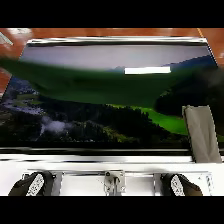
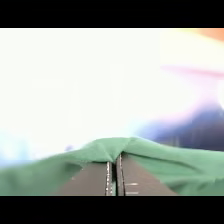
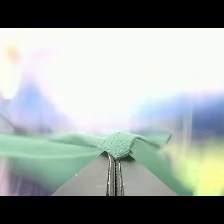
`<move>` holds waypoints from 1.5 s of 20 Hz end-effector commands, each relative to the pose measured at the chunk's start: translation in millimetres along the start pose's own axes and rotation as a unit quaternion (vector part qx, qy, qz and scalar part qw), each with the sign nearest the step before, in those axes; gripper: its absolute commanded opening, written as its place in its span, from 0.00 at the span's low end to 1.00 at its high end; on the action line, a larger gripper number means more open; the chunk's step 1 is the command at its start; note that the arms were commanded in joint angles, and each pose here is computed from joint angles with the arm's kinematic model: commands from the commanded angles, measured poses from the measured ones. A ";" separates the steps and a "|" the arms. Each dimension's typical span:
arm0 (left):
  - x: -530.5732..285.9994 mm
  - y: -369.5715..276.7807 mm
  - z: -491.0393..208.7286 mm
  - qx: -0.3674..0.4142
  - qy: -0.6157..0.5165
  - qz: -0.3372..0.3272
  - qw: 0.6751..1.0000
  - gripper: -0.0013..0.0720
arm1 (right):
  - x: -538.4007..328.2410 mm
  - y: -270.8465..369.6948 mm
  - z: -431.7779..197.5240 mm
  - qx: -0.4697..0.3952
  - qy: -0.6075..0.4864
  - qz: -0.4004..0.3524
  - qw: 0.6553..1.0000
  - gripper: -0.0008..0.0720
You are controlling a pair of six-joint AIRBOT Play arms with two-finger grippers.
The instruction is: Fold the shirts.
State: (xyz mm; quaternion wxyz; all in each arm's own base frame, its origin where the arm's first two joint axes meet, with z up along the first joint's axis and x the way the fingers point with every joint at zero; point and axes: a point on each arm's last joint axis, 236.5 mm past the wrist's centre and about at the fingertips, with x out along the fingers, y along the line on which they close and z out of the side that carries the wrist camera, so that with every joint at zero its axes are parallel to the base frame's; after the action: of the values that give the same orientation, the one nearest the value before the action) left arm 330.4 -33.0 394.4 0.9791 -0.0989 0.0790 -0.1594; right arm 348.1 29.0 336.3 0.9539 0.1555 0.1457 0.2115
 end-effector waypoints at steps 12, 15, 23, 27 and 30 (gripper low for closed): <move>-147.6 -97.7 89.3 0.145 -0.067 0.081 0.984 0.06 | -189.5 106.1 48.2 -0.185 -0.046 -0.256 0.948 0.09; -124.7 -73.3 24.7 0.091 0.065 0.075 0.991 0.06 | -184.6 71.8 8.5 -0.128 0.051 -0.281 0.950 0.09; -19.6 29.6 -103.0 -0.077 0.223 0.073 0.969 0.06 | -68.5 -57.1 -129.1 0.037 0.215 -0.209 0.953 0.09; 70.5 48.5 -173.5 -0.100 0.282 0.003 0.954 0.06 | 8.1 -107.2 -144.0 0.051 0.185 -0.182 0.964 0.09; 146.8 58.7 -219.5 -0.087 0.293 -0.014 0.952 0.06 | 95.3 -121.5 -153.4 0.005 0.167 -0.163 0.972 0.09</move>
State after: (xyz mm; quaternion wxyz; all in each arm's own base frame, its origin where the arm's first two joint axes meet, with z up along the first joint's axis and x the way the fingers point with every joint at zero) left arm 389.8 -41.9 203.0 0.9006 -0.1407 0.3756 -0.1672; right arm 356.2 -14.0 162.4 0.9194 0.1124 0.3704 0.0691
